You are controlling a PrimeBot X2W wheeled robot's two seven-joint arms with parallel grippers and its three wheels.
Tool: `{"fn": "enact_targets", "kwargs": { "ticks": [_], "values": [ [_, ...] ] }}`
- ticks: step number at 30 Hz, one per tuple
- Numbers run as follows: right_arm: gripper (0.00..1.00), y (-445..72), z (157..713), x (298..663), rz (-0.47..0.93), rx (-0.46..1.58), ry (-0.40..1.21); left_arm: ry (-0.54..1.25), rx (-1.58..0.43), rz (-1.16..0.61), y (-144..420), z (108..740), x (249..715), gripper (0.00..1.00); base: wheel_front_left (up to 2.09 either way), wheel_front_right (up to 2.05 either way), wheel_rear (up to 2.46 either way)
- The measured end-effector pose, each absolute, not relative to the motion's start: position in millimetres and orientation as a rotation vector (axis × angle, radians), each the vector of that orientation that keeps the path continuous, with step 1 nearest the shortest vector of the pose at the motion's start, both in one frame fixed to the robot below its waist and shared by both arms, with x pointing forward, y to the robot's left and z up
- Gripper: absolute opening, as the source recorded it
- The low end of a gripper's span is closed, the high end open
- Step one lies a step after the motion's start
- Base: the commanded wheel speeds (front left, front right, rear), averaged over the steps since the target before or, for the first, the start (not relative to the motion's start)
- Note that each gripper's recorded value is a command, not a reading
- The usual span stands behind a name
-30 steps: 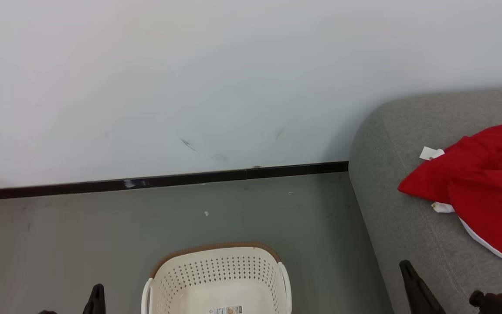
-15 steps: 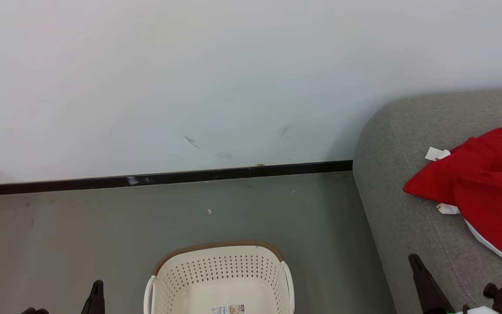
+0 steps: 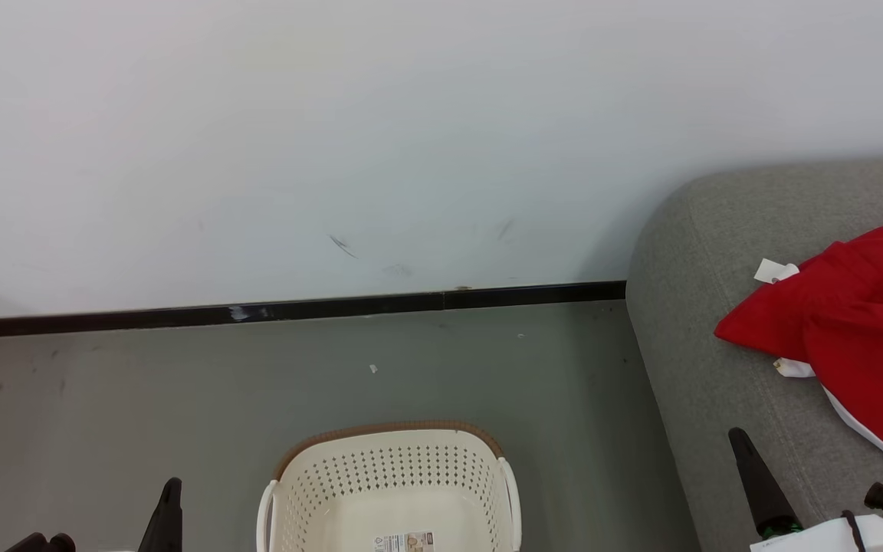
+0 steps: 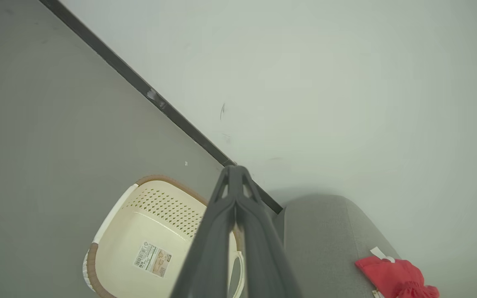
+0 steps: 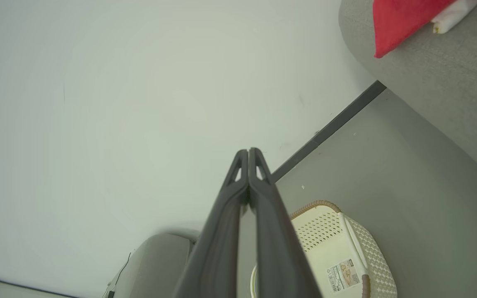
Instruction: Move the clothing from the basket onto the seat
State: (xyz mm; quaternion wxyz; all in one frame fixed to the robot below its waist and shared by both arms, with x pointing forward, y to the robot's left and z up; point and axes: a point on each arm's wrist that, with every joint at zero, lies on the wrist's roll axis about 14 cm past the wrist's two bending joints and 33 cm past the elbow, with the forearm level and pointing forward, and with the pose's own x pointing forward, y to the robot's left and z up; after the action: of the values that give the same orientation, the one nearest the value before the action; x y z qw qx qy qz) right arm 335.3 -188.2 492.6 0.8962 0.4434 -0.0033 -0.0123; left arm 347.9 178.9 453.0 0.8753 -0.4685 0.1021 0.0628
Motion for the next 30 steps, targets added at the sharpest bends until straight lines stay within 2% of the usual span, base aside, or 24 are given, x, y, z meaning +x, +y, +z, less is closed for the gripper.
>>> {"fn": "enact_targets", "kwargs": {
  "ticks": [30],
  "values": [
    [0.0,-199,484,361,-0.07,1.36,0.028,0.158,-1.38,0.091,182,467,366,0.0,0.0,0.0,0.0]
  ]
}}
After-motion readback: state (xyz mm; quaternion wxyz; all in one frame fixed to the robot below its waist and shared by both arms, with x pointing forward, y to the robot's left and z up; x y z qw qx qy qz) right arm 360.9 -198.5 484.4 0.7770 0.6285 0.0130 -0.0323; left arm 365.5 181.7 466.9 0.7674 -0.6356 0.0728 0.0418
